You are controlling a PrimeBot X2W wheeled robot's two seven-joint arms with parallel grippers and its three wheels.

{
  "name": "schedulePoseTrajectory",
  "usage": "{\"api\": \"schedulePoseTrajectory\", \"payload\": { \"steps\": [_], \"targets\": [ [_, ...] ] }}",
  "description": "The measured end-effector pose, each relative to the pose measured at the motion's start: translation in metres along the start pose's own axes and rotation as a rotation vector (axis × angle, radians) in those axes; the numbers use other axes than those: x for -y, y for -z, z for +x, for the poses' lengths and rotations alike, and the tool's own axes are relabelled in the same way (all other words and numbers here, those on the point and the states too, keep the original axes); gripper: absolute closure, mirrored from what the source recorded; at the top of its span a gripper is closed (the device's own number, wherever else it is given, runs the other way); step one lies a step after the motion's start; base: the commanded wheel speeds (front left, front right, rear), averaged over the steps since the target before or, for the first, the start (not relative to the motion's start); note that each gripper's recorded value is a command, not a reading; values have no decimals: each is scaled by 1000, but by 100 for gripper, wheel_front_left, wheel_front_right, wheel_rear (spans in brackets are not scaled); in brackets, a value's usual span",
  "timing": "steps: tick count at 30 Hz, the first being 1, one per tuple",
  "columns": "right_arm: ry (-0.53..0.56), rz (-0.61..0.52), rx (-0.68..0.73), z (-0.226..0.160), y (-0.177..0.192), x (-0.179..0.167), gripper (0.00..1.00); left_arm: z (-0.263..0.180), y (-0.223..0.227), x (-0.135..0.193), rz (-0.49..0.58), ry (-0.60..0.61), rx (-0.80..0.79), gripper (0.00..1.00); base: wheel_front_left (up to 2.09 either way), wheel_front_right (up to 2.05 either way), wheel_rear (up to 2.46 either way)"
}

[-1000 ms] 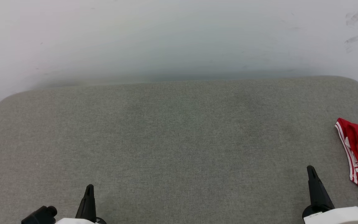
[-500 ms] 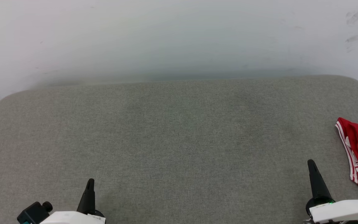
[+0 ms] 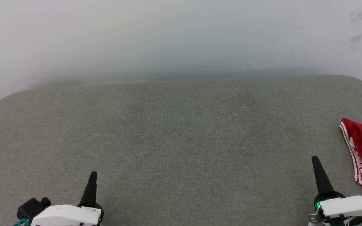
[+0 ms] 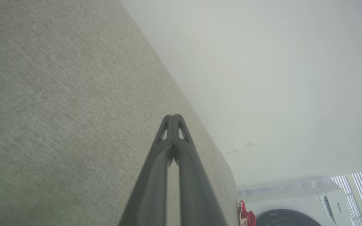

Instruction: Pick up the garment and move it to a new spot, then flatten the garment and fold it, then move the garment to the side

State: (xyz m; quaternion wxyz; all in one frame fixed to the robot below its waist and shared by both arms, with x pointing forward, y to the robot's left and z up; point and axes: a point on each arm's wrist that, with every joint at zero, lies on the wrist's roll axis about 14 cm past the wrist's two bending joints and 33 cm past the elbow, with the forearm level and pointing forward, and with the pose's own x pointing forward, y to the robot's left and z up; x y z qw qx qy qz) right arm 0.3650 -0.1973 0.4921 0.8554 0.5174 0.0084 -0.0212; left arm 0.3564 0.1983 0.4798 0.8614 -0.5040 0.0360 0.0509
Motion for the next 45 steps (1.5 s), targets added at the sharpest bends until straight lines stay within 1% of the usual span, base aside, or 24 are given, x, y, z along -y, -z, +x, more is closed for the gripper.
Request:
{"api": "schedulePoseTrajectory", "payload": {
  "steps": [19,45],
  "targets": [
    [-5,181,-6,9,-3,-3,100,10,-3,5,-193,26,-15,100,0,0,0],
    [-21,384,-17,18,-6,-8,100,22,-10,17,-410,82,-22,100,0,0,0]
  ]
}}
